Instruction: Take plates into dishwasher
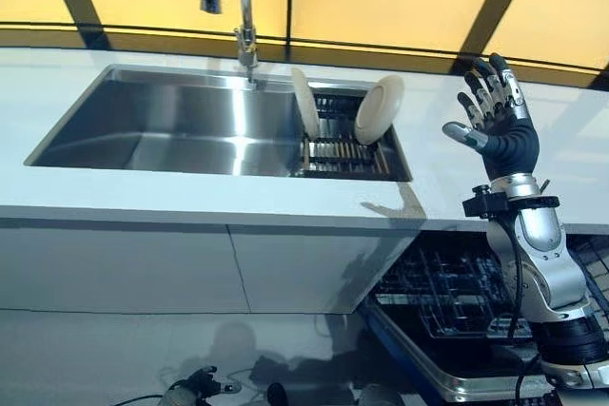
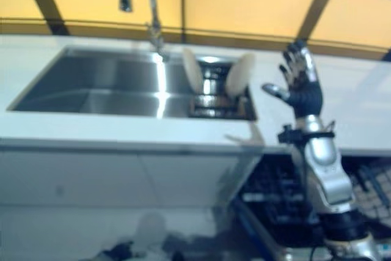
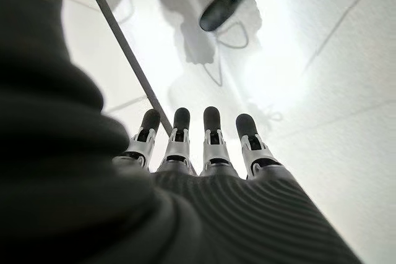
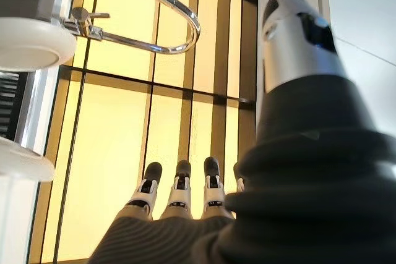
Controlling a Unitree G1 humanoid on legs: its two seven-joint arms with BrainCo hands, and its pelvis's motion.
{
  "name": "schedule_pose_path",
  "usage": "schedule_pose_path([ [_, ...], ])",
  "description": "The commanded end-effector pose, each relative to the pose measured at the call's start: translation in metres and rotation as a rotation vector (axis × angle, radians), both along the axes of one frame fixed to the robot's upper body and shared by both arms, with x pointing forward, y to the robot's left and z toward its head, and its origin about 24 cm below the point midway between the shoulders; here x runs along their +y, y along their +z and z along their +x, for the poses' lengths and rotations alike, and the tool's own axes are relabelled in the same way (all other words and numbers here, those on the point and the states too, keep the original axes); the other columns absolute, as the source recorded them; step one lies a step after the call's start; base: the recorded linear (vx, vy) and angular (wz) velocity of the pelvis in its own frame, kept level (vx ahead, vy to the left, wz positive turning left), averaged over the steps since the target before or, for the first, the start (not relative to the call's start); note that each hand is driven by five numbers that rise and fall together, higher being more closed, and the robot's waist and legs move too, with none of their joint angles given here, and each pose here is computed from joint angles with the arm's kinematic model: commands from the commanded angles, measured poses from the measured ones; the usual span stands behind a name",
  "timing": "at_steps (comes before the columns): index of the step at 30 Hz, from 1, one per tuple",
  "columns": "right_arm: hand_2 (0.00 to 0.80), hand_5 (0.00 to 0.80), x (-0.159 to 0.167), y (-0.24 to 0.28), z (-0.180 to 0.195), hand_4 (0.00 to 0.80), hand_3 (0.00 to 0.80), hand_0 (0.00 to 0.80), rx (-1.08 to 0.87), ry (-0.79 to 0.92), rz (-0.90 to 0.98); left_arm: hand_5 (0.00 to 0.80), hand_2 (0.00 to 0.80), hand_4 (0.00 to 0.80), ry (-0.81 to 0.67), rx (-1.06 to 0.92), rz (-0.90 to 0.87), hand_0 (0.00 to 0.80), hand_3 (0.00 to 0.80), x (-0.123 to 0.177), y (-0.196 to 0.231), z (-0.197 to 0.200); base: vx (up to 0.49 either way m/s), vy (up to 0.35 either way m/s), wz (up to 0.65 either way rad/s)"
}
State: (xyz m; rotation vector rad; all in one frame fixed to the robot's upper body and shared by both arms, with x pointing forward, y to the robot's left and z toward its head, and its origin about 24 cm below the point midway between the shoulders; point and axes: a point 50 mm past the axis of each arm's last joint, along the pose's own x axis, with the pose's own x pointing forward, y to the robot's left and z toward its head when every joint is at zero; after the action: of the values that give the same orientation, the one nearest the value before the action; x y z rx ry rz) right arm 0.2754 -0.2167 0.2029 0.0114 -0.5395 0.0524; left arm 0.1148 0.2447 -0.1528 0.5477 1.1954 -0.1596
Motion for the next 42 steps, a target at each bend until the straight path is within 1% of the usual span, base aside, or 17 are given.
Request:
schedule_pose_path([
  [1, 0.0, 0.0, -0.009, 0.022, 0.006, 0.0, 0.0, 0.0, -0.106, -0.081, 0.065, 0.0, 0.0, 0.0, -0.017, -0.01, 0.023, 0.0, 0.0, 0.006, 0.004, 0.004, 0.041, -0.004, -0.14],
  [5, 0.0, 0.0, -0.011, 0.022, 0.009, 0.0, 0.0, 0.0, -0.096, -0.09, 0.076, 0.0, 0.0, 0.0, -0.011, -0.002, 0.033, 0.0, 0.0, 0.011, 0.006, 0.009, -0.002, -0.071, -0.17],
  [10, 0.0, 0.0, -0.018, 0.024, 0.004, 0.0, 0.0, 0.0, -0.107, -0.099, 0.083, 0.0, 0.0, 0.0, -0.031, -0.007, 0.029, 0.0, 0.0, 0.007, 0.005, 0.009, -0.014, -0.156, -0.04],
  [15, 0.0, 0.0, -0.019, 0.024, -0.001, 0.0, 0.0, 0.0, -0.132, -0.095, 0.082, 0.0, 0.0, 0.0, -0.028, -0.034, 0.021, 0.0, 0.0, 0.005, 0.006, 0.013, -0.006, -0.237, 0.26],
  [20, 0.0, 0.0, -0.014, 0.027, 0.002, 0.0, 0.0, 0.0, -0.14, -0.075, 0.085, 0.0, 0.0, 0.0, -0.042, -0.035, -0.015, 0.0, 0.0, -0.001, 0.004, 0.01, 0.043, -0.187, 0.1],
  [22, 0.0, 0.0, -0.008, 0.027, 0.006, 0.0, 0.0, 0.0, -0.135, -0.054, 0.076, 0.0, 0.0, 0.0, -0.023, -0.02, -0.024, 0.0, 0.0, -0.006, 0.001, 0.005, 0.049, -0.188, 0.02],
  [24, 0.0, 0.0, -0.003, 0.027, 0.008, 0.0, 0.0, 0.0, -0.126, -0.046, 0.063, 0.0, 0.0, 0.0, -0.041, 0.001, -0.022, 0.0, 0.0, -0.007, 0.0, 0.001, 0.038, -0.125, 0.0],
  [27, 0.0, 0.0, 0.001, 0.026, 0.009, 0.0, 0.0, 0.0, -0.115, -0.03, 0.038, 0.0, 0.0, 0.0, -0.031, 0.005, -0.028, 0.0, 0.0, -0.006, -0.001, -0.001, 0.021, -0.095, -0.01],
  [42, 0.0, 0.0, -0.001, 0.027, 0.01, 0.0, 0.0, 0.0, -0.082, -0.014, -0.005, 0.0, 0.0, 0.0, -0.021, 0.002, -0.052, 0.0, 0.0, -0.014, -0.004, -0.005, 0.01, -0.029, 0.0],
])
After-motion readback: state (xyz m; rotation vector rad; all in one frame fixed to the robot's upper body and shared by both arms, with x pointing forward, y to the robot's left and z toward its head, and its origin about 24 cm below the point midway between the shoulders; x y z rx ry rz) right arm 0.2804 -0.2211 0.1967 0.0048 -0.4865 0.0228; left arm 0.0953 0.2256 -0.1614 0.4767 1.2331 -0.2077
